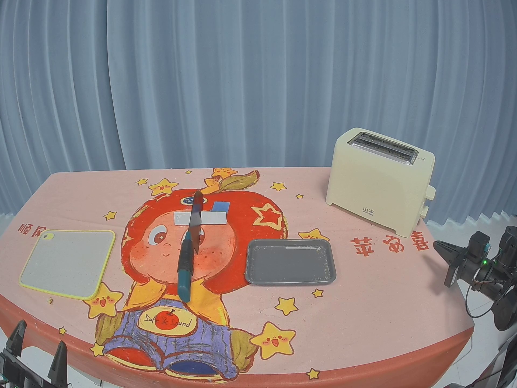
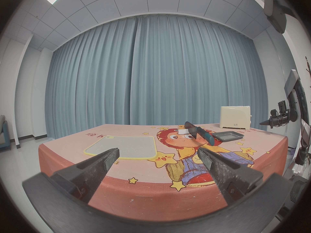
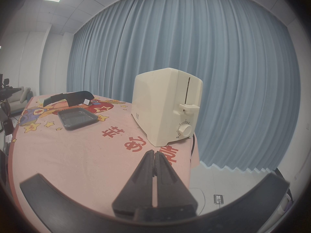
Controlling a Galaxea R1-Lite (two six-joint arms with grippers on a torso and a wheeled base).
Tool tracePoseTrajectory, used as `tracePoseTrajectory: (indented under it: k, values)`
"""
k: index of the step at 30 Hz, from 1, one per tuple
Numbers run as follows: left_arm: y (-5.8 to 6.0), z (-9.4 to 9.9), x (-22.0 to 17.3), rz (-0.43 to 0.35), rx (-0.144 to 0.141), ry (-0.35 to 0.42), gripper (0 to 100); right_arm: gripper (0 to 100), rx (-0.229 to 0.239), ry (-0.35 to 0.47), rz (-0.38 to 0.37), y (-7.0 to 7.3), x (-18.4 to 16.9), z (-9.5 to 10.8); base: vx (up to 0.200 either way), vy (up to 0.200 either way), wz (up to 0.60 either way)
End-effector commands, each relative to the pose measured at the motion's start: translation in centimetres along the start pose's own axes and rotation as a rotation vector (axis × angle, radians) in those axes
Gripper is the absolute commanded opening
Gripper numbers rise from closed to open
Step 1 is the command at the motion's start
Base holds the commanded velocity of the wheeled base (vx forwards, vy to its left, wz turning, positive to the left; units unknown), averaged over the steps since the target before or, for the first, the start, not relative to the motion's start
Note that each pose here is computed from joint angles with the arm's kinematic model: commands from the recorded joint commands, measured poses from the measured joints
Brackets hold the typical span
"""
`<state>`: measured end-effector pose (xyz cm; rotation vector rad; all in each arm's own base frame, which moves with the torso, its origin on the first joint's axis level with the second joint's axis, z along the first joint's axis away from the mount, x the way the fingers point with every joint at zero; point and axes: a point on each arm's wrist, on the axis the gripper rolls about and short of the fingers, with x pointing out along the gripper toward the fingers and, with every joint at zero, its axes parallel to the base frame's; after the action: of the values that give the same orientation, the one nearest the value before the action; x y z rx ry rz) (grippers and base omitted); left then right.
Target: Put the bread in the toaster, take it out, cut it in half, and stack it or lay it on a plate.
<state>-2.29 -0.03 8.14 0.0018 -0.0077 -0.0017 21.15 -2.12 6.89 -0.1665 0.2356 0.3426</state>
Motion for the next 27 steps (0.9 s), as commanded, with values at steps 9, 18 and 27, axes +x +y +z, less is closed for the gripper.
tracePoseTrajectory:
  k: [9,18,27]
  values:
    - [0.0,-0.5,0.0,0.000,0.000,0.000,100,0,0.036,-0.036,0.041,-1.4,1.5,0.0,0.000,0.000,0.00]
    - [0.0,-0.5,0.0,0.000,0.000,0.000,100,0,0.071,-0.058,0.040,-2.0,2.7,0.3,0.000,0.000,0.00]
    - [0.0,-0.5,0.0,0.000,0.000,0.000,100,0,0.077,-0.069,0.036,-2.0,2.9,0.5,0.000,0.000,0.00]
